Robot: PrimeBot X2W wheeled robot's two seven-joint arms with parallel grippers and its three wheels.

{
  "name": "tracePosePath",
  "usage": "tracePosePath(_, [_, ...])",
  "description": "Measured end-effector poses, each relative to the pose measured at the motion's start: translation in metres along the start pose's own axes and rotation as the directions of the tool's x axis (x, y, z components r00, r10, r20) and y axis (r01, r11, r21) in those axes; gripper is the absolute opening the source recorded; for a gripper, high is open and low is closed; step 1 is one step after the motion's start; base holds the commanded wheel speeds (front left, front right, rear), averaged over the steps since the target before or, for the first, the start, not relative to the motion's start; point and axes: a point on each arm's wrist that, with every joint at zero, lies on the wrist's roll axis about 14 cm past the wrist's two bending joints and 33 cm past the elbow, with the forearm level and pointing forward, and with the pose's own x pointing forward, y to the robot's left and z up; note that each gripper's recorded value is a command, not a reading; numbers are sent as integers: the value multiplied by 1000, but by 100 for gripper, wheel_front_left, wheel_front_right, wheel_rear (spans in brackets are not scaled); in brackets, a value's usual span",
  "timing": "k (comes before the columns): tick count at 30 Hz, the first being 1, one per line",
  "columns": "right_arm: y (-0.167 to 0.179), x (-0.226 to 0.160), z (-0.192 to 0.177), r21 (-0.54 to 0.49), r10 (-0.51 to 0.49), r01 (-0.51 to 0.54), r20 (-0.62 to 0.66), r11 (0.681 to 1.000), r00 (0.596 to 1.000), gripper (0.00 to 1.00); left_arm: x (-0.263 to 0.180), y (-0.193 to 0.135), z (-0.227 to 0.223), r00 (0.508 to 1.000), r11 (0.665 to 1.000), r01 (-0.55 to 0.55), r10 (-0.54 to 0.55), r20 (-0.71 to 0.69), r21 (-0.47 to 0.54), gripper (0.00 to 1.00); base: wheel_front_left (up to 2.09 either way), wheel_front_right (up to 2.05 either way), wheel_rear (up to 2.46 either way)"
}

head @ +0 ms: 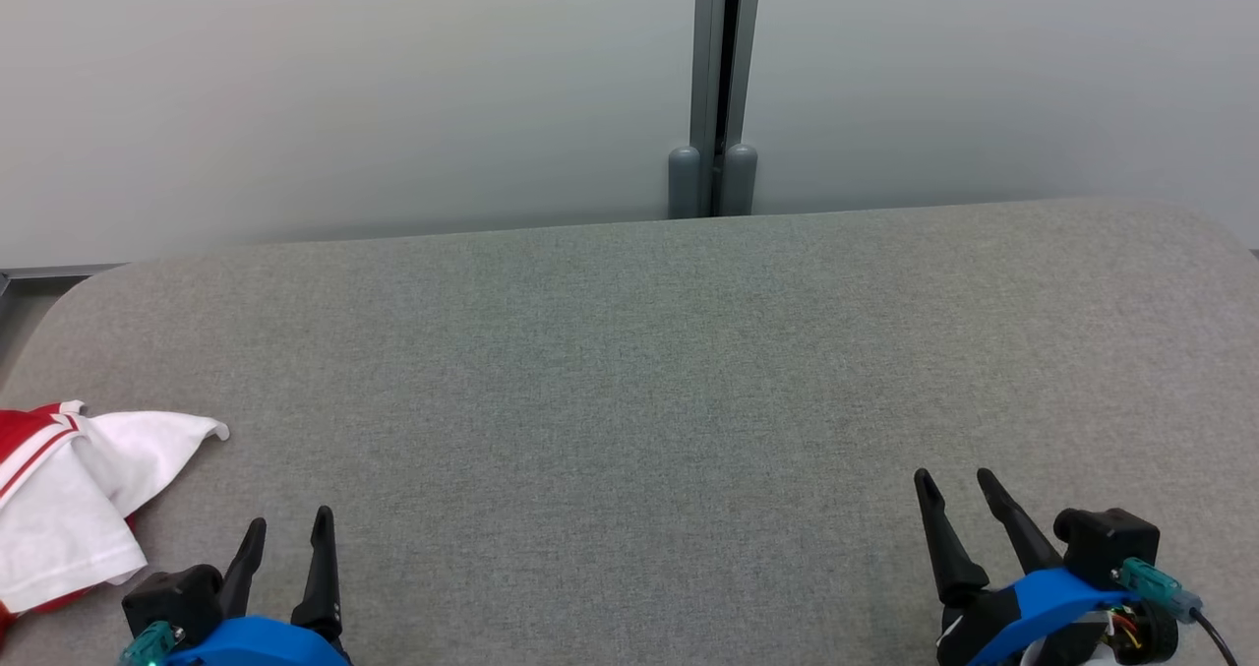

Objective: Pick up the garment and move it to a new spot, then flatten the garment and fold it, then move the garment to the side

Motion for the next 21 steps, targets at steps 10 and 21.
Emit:
tracePosePath(10, [-2, 0, -6, -72, -7, 6, -11, 997, 1000, 100, -2, 7, -7, 1000, 997, -11, 12, -17, 81, 100, 0, 0, 0])
tracePosePath(21, [-10, 0, -1, -128, -38, 40, 17, 991, 999, 100, -3, 12, -2, 1000, 990, -27, 26, 11, 140, 100, 0, 0, 0])
